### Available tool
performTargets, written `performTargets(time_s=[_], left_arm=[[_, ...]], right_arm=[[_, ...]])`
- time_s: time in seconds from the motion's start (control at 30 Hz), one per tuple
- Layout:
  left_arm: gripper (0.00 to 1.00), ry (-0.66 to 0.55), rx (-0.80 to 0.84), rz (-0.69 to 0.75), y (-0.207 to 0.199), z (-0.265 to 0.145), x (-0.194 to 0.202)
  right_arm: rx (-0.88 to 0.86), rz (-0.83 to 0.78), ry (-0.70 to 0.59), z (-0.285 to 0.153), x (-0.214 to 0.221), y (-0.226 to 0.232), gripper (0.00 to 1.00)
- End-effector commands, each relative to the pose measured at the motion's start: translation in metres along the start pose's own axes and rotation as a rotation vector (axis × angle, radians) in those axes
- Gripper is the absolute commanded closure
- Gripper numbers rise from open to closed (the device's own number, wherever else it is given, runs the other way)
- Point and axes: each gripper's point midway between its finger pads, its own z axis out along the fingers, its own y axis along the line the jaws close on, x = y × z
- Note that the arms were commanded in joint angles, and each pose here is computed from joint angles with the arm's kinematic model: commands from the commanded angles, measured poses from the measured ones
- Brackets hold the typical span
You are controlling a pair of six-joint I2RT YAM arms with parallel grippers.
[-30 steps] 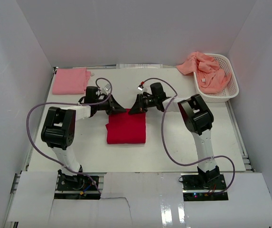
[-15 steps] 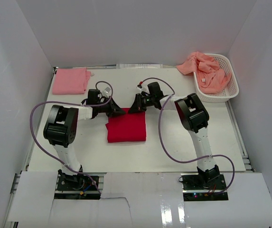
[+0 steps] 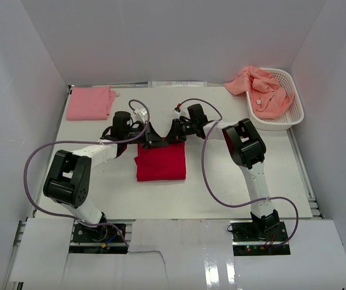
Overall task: Fold and stack the t-shirts
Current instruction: Fold the long partially folded tshirt into a neat square
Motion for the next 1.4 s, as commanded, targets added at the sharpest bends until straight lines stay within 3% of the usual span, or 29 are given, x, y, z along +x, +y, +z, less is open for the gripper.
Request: performTargets(time_s=[0.0, 0.1, 0.4, 0.67, 0.77, 0.97, 1.17, 1.37], left_arm=[[0.98, 0.016, 0.018, 0.017, -0.011, -0.006, 0.026], [0.98, 0.016, 0.041, -0.022, 0.002, -0.009, 0.055], [0.99, 0.017, -0.009, -0.09, 0.045, -0.002, 0.081], [1.0, 0.106, -0.099, -0.238, 0.111, 0.011, 0.127], [1.0, 0.12, -0.079, -0.285, 0.118, 0.011, 0.141], [1.0, 0.075, -0.064, -0.233, 0.098, 0.006, 0.127], [1.0, -0.001, -0.093, -0.084, 0.052, -0.009, 0.095], [0.98, -0.08, -0.18, -0.025, 0.03, -0.033, 0.075]], right_arm=[[0.042, -0.019, -0.014, 0.002, -0.006, -0.01, 0.92], [0.039, -0.016, -0.013, 0.001, -0.006, -0.01, 0.92], [0.032, -0.018, -0.006, -0.001, -0.002, -0.007, 0.92], [0.032, -0.017, -0.004, -0.002, -0.001, -0.005, 0.92], [0.036, -0.017, -0.004, -0.002, -0.001, -0.005, 0.92], [0.044, -0.021, -0.007, -0.004, -0.002, -0.006, 0.92], [0.041, -0.023, -0.004, -0.003, -0.002, -0.004, 0.92], [0.037, -0.032, -0.009, -0.004, -0.008, -0.001, 0.92]])
